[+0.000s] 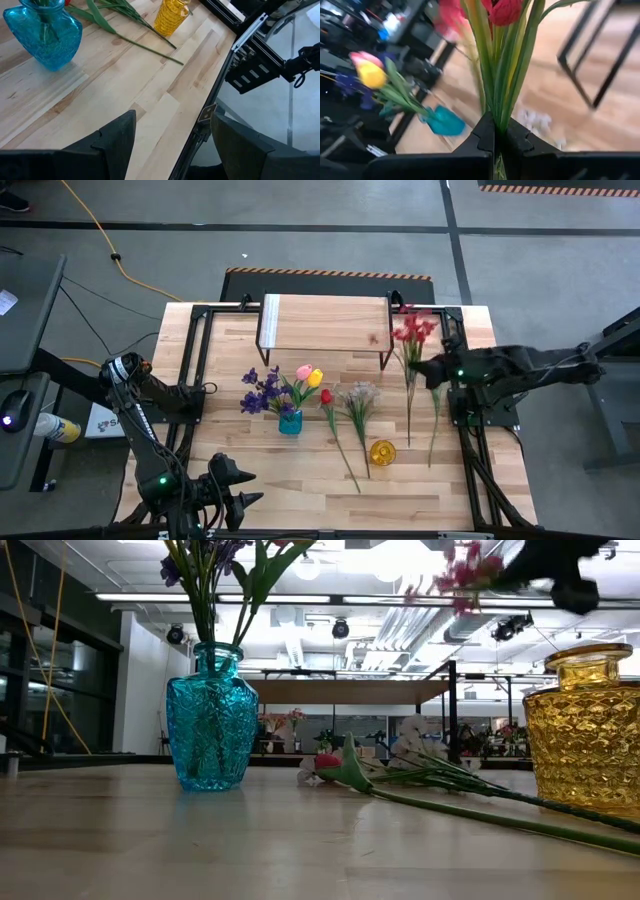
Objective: Pick and place flowers into a vace then onto a shelf
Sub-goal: Put the red flowers into the blue vase
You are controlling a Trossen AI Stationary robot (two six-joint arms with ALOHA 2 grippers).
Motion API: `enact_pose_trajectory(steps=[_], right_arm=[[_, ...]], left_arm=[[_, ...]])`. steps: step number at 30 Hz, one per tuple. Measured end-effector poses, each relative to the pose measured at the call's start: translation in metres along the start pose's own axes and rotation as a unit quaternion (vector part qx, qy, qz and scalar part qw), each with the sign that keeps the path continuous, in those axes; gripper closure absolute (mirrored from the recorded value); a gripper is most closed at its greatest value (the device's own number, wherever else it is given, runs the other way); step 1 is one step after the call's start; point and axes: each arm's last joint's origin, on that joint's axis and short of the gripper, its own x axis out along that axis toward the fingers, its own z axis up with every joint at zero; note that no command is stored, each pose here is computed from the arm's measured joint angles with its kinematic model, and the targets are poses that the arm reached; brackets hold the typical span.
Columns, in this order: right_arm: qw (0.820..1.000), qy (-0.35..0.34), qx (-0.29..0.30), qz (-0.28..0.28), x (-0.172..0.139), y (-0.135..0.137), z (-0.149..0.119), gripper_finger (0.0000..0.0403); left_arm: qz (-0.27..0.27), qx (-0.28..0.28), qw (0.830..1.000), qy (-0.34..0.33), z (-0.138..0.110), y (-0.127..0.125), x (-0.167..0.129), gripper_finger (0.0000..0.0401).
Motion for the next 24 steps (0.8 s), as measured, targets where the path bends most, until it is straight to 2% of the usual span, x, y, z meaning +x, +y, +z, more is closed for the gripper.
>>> enact_pose_trajectory(steps=[10, 17, 24], right_arm=[[0.993, -0.080, -0.077, 0.031, -0.032, 0.029, 0.036, 0.0400], [0.987, -0.096, -0.117, 0.054, -0.026, 0.045, 0.040, 0.0400], [0.978, -0.109, -0.144, 0.103, -0.016, 0.062, 0.042, 0.0400]], left_arm=[[0.000, 0.000, 1.000, 0.000, 0.000, 0.000, 0.000, 0.0114], [0.000, -0.001, 1.000, -0.001, 0.000, 0.000, 0.000, 0.0114], [-0.001, -0.003, 1.000, -0.001, 0.000, 0.000, 0.000, 0.0114]])
